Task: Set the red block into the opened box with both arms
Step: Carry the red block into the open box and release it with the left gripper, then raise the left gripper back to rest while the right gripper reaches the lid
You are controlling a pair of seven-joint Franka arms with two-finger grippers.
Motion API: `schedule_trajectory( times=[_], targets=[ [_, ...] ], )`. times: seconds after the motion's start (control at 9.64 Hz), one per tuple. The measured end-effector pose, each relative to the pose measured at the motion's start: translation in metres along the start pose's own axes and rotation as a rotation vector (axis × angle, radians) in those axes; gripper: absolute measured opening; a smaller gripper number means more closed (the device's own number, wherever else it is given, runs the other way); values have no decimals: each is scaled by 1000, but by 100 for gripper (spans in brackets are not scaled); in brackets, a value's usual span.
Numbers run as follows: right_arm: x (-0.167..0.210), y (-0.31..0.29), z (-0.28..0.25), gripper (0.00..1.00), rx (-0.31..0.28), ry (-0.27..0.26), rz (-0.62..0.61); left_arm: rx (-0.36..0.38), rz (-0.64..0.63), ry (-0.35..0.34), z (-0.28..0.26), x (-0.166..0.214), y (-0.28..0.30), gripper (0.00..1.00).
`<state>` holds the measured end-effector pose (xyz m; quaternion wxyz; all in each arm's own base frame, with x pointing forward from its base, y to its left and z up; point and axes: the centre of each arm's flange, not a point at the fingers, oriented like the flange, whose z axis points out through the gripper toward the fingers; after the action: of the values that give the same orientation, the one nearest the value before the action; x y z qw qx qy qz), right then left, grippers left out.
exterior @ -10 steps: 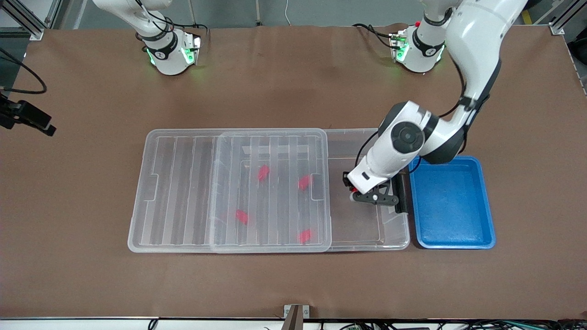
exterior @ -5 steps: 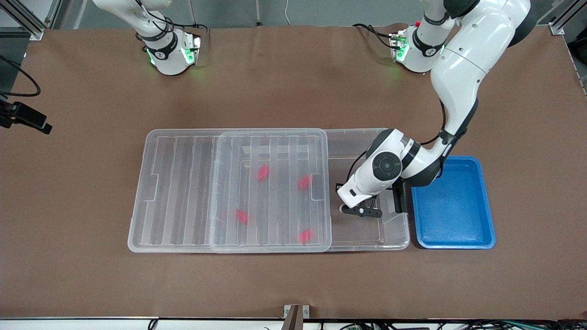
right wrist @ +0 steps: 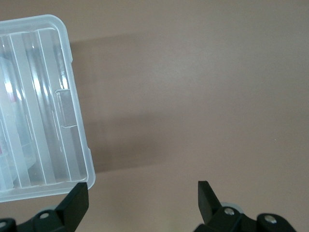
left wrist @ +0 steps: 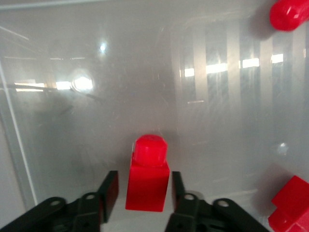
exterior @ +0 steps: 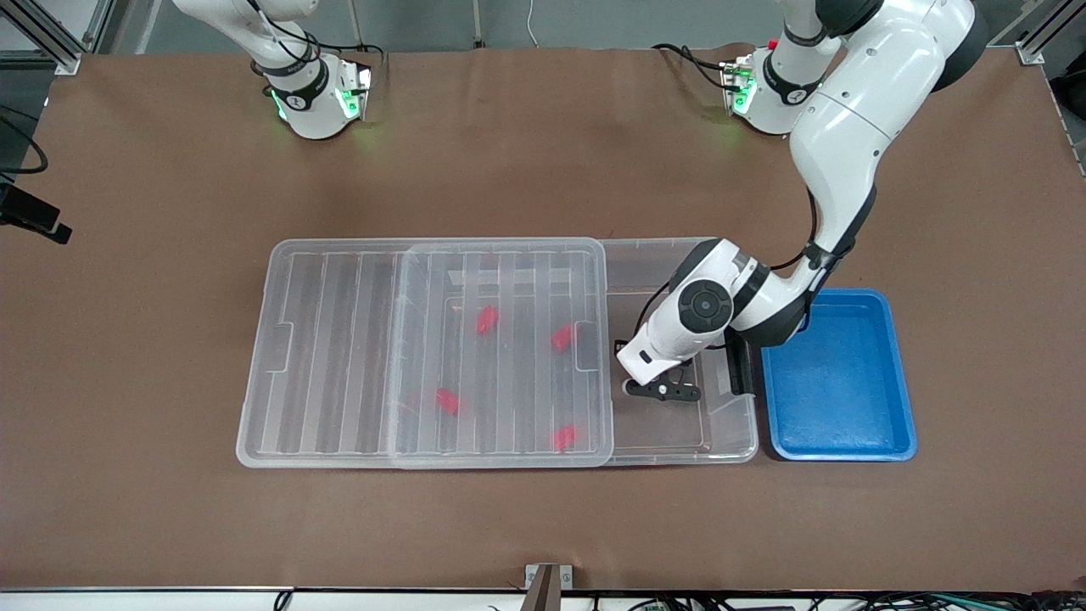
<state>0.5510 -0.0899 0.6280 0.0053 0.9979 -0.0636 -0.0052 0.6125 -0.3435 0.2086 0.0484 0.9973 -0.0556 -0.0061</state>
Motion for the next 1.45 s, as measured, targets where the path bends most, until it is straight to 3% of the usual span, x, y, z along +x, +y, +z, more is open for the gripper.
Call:
schedule_trajectory(
  times=[0.31, 0.73, 1.14, 1.35, 1.45],
  targets=[
    [0, -1, 0, 100, 0, -1, -3, 21, -7, 63, -59, 13, -3, 100],
    [0, -2, 1, 100, 0, -5, -5, 160, -18, 149, -225, -1, -24, 100],
    [7, -4, 13, 97, -2, -15, -15, 67, -50, 126, -342, -15, -147, 99],
    [44, -17, 75, 83, -13, -34, -77, 85, -91, 132, -383, -34, -194, 96],
    [67, -32, 121, 66, -22, -52, -111, 93, -90, 147, -401, -45, -209, 98]
  ],
)
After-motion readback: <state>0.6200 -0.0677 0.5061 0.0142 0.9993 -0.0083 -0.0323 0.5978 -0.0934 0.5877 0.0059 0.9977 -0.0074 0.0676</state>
